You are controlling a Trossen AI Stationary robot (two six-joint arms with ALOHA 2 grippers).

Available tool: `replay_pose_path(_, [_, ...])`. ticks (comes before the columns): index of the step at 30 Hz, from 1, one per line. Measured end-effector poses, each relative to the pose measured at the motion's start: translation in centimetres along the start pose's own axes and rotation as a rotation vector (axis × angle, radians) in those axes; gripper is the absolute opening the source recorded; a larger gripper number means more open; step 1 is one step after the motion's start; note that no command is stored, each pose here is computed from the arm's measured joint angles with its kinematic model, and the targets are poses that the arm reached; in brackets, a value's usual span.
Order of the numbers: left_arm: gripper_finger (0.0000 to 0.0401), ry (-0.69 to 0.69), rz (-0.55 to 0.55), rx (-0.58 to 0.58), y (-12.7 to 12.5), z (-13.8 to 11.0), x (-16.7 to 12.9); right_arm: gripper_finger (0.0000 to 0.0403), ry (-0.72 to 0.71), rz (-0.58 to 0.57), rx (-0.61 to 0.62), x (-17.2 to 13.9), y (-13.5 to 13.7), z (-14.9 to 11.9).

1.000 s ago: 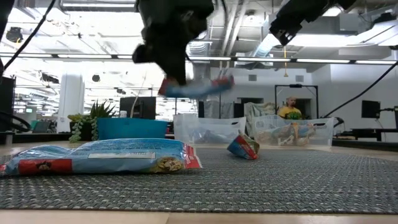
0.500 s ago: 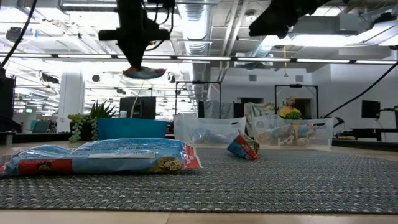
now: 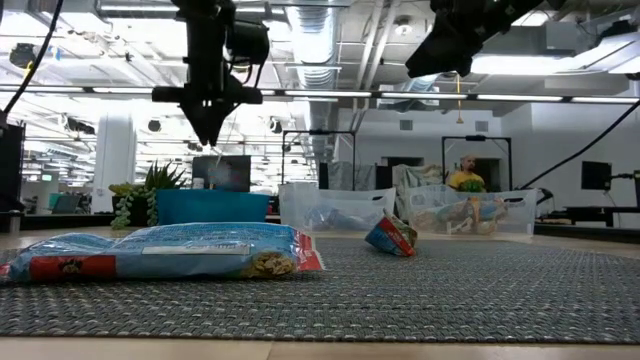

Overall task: Pick and place Granola Bars by type
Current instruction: Put the red granola bar into the blue bin

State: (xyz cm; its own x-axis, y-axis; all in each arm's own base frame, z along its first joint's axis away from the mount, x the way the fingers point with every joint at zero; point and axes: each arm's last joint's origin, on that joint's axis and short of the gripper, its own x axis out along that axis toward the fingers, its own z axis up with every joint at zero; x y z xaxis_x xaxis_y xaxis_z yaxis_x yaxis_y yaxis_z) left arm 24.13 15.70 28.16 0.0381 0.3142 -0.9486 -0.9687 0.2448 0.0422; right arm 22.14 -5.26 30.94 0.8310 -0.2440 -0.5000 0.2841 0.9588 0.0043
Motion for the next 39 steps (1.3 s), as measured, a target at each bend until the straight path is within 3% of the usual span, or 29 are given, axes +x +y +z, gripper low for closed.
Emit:
replay_pose_path(9, [0.0144,-0.024,-0.027,0.018,-0.3,0.1,0.1,0.0126,0.014,0.004,-0.006,0.0,0.0,-0.1])
replay_pose_path(13, [0.0149,-0.079,-0.181,0.159,-2.6,-0.1,-1.4,0.0126,0.016,0.058,-0.009,0.0,0.2,-0.1])
replay_pose_path(17, [0.0139,-0.128,-0.393,0.397,-6.0,-1.9,-3.7,0.0126,0.028,0.091,-0.018,0.0,0.3,-0.3])
replay_pose_path(21, [0.0126,-0.126,-0.594,0.649,-9.1,-5.5,-6.1,0.0126,0.046,0.180,-0.045,-0.1,0.6,-0.4])
replay_pose_path(27, [0.0114,-0.095,-0.702,0.876,-11.8,-12.7,-8.7,0.0126,0.087,0.490,-0.116,-0.4,1.8,-1.0])
replay_pose_path(33, [0.0112,-0.113,-0.692,0.896,-12.4,-18.6,-10.6,0.0126,0.153,0.618,-0.153,-0.8,3.5,-1.8])
replay_pose_path(39, [0.0112,-0.019,-0.647,0.944,-14.6,-24.0,-8.9,0.0126,0.205,0.667,-0.157,-1.2,4.7,-2.3])
